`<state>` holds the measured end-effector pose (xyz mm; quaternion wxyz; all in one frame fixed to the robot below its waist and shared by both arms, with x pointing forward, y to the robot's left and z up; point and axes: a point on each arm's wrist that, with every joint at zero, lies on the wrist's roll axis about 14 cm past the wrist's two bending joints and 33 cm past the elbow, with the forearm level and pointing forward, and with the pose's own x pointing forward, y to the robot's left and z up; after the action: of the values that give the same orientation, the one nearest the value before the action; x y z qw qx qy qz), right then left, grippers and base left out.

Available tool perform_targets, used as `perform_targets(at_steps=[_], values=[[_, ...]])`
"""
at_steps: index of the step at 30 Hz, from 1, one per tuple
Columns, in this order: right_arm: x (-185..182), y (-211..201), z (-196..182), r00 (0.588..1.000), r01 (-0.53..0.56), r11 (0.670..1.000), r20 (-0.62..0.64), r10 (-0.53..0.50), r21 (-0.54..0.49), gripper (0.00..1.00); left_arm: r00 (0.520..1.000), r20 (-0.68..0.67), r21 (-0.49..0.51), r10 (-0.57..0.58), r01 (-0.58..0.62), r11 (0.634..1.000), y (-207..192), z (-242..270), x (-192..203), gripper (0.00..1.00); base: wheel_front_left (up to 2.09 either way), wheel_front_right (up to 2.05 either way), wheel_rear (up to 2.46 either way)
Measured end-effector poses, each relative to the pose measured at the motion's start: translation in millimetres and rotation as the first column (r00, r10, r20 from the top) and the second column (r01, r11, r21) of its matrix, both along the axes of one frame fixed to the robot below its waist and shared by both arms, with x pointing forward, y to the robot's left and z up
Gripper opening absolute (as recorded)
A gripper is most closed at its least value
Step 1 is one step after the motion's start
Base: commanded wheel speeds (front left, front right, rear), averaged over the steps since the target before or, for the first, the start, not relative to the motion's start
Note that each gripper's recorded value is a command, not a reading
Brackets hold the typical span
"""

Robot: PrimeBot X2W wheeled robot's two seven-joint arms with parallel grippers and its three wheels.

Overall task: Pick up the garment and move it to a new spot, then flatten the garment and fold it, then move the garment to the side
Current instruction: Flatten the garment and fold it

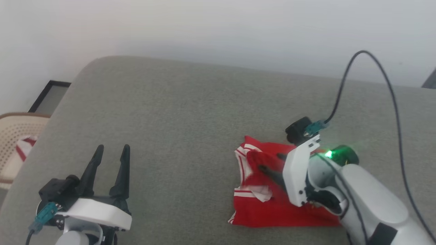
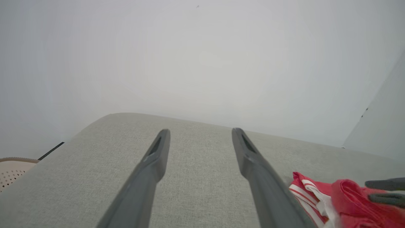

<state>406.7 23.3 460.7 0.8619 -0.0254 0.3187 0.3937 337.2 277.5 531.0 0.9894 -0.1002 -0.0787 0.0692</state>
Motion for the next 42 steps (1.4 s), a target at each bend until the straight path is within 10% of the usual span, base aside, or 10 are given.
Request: perform_targets(at_steps=[13,29,42], values=[[24.7,-80.9,56.0,0.943,0.198,0.972,0.246,-0.224,0.126,1.0,0.996,0.007,0.013,-0.085,0.085,0.996,-22.7,1.8,14.8,1.0,0.0,0.0,0.0],[5.2,-229.3,79.6,0.647,0.521,0.802,0.479,-0.593,0.29,1.0,0.987,0.007,0.042,-0.161,0.16,0.986,-42.4,3.7,27.3,1.0,0.0,0.0,0.0],[-28.6,-258.4,55.4,0.554,0.621,0.707,0.449,-0.701,0.338,1.0,0.987,0.001,0.041,-0.159,0.159,0.986,-42.1,1.4,25.8,1.0,0.0,0.0,0.0]])
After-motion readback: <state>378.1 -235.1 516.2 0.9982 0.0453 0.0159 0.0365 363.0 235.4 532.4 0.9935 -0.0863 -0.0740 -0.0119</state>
